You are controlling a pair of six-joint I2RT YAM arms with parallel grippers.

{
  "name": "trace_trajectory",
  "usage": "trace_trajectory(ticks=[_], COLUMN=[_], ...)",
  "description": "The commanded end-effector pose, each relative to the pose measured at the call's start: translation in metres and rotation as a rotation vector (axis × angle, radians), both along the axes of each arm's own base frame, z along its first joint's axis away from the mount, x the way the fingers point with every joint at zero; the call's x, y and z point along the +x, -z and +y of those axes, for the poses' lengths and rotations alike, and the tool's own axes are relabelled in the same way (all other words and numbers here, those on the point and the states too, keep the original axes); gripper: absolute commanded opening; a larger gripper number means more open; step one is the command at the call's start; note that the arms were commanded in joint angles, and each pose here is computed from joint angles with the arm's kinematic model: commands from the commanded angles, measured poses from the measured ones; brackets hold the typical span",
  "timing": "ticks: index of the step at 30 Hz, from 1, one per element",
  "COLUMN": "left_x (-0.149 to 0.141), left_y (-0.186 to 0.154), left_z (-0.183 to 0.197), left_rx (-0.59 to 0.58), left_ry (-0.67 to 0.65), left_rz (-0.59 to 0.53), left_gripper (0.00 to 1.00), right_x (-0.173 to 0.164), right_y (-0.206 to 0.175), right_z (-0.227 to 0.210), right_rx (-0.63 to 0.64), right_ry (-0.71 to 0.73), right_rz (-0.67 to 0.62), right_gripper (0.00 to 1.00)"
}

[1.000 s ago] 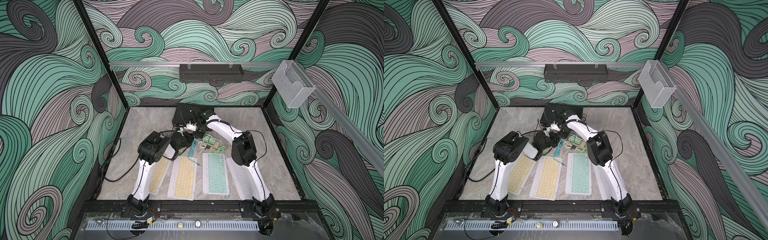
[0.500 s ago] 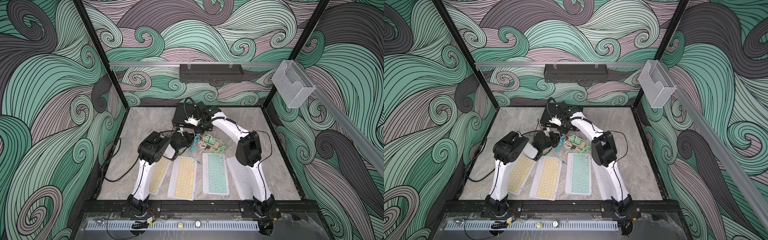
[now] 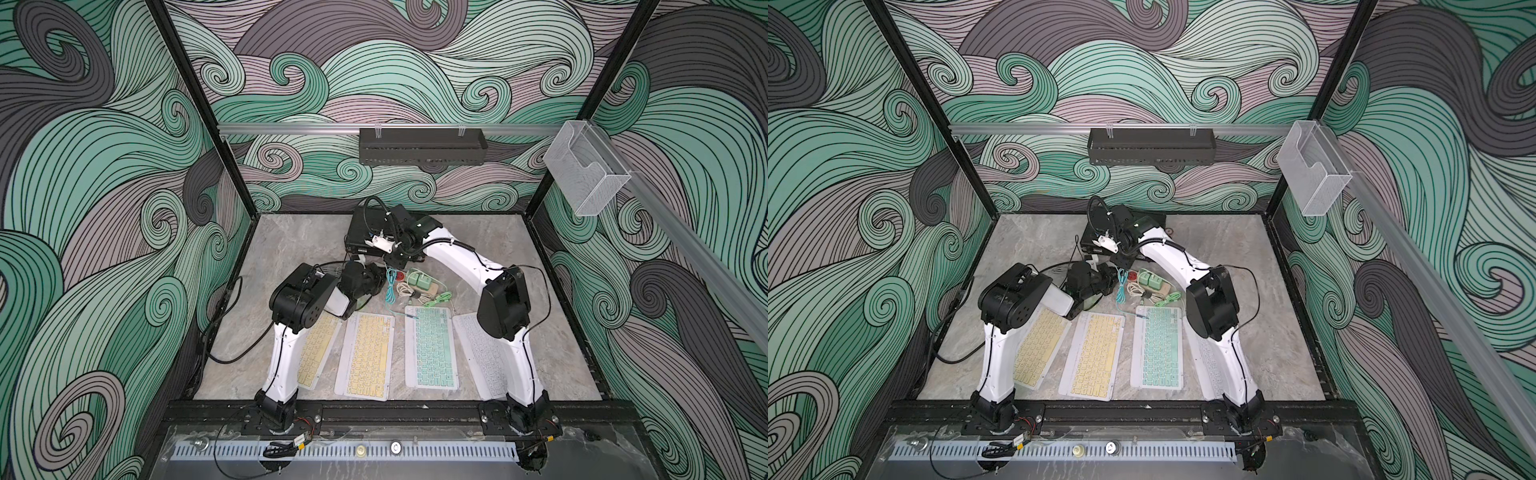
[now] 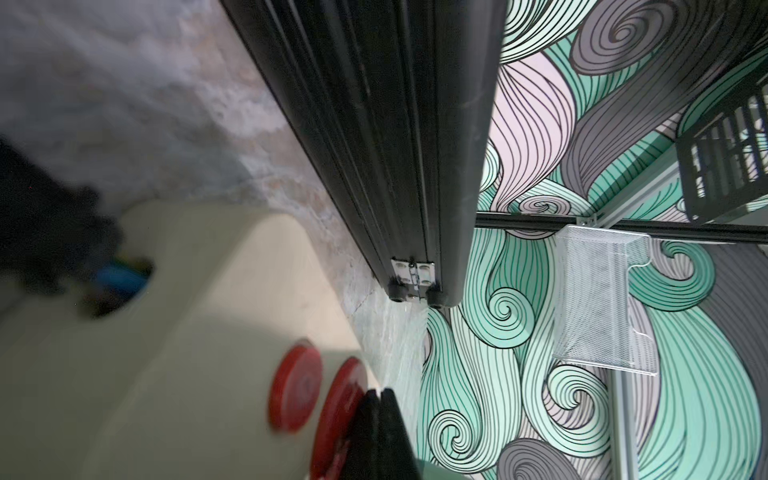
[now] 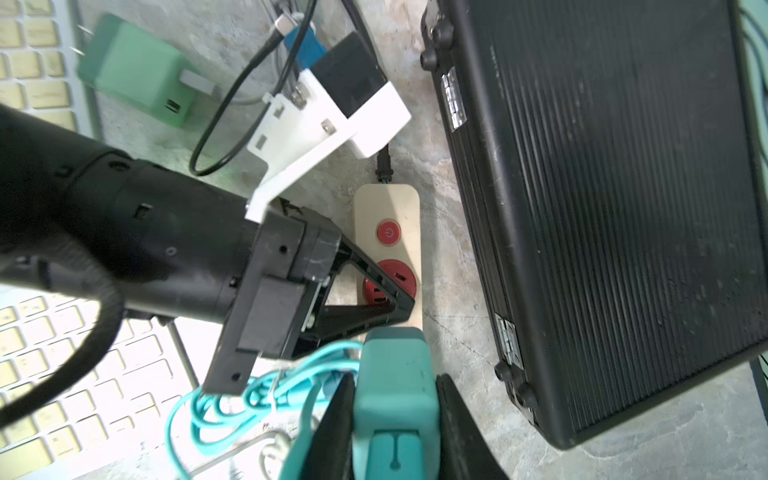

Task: Unplug the wireless keyboard
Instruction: Remove the plug from the socket, then place the plug at the center of the board.

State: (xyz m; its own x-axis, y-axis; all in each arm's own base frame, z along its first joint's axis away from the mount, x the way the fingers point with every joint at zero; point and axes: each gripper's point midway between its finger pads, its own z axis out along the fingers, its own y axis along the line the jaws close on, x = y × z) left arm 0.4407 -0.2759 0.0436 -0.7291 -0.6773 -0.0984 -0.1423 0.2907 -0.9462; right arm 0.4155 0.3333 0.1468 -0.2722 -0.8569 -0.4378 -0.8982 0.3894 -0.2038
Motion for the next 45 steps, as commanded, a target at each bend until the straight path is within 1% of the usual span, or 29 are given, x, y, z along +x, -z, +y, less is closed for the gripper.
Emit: trace_trajectory(ticks=[1, 4, 6, 8, 10, 12, 14, 16, 19, 20, 22, 23, 24, 27, 29, 31, 34, 39, 42, 45], left_x=[-0.035, -0.031, -0.032, -0.036, -0.042, -0.052, -0.064, -0.079, -0.097, -0.101, -0.108, -0.111, -0.113, -0.113, -0.111, -0.11, -0.111, -0.113, -0.117, -0.12], left_y=[0.059, 0.018, -0.009, -0.034, -0.06, -0.076, -0.099, -0.112, -0.132, -0.141, -0.165, -0.173, -0.178, -0.18, -0.177, -0.175, -0.177, -0.17, -0.171, -0.169], left_z=[0.026, 0.029, 0.034, 0.045, 0.065, 0.085, 0.103, 0.12, 0.145, 0.147, 0.14, 0.134, 0.129, 0.113, 0.104, 0.099, 0.103, 0.144, 0.159, 0.181], left_rx=[0.206, 0.227, 0.247, 0.268, 0.303, 0.376, 0.468, 0.556, 0.635, 0.647, 0.674, 0.679, 0.685, 0.683, 0.703, 0.712, 0.736, 0.804, 0.815, 0.832], left_ry=[-0.002, 0.01, 0.015, 0.002, -0.046, -0.085, -0.106, -0.131, -0.198, -0.196, -0.138, -0.112, -0.094, -0.025, 0.014, 0.04, 0.014, -0.174, -0.251, -0.353], left_rz=[0.208, 0.121, 0.084, 0.049, 0.005, -0.025, -0.094, -0.163, -0.266, -0.309, -0.446, -0.497, -0.538, -0.624, -0.637, -0.643, -0.638, -0.541, -0.525, -0.457], left_gripper=[0.02, 0.08, 0.14, 0.15, 0.18, 0.19, 0.2, 0.2, 0.26, 0.28, 0.31, 0.34, 0.37, 0.45, 0.48, 0.51, 0.55, 0.57, 0.57, 0.57], right_x=[0.001, -0.003, -0.006, -0.008, -0.01, -0.012, -0.015, -0.021, -0.027, -0.029, -0.031, -0.031, -0.032, -0.03, -0.029, -0.027, -0.025, -0.029, -0.03, -0.034], right_y=[-0.064, -0.083, -0.095, -0.105, -0.113, -0.123, -0.13, -0.133, -0.13, -0.129, -0.128, -0.128, -0.13, -0.137, -0.139, -0.135, -0.12, -0.113, -0.116, -0.116], right_z=[0.012, 0.009, 0.005, 0.003, 0.002, 0.001, 0.002, 0.005, 0.01, 0.013, 0.016, 0.017, 0.019, 0.02, 0.02, 0.019, 0.022, 0.038, 0.053, 0.071], right_rx=[0.165, 0.224, 0.261, 0.299, 0.335, 0.357, 0.372, 0.374, 0.371, 0.371, 0.361, 0.355, 0.352, 0.366, 0.362, 0.327, 0.276, 0.288, 0.31, 0.314], right_ry=[0.01, 0.038, 0.056, 0.071, 0.093, 0.123, 0.151, 0.173, 0.208, 0.216, 0.25, 0.261, 0.268, 0.296, 0.315, 0.324, 0.328, 0.317, 0.307, 0.288], right_rz=[-0.118, -0.168, -0.199, -0.228, -0.255, -0.269, -0.279, -0.296, -0.312, -0.315, -0.332, -0.339, -0.348, -0.361, -0.36, -0.35, -0.306, -0.283, -0.28, -0.273], right_gripper=[0.0, 0.0, 0.0, 0.0, 0.0, 0.0, 0.0, 0.0, 0.0, 0.0, 0.0, 0.0, 0.0, 0.0, 0.0, 0.0, 0.0, 0.0, 0.0, 0.0])
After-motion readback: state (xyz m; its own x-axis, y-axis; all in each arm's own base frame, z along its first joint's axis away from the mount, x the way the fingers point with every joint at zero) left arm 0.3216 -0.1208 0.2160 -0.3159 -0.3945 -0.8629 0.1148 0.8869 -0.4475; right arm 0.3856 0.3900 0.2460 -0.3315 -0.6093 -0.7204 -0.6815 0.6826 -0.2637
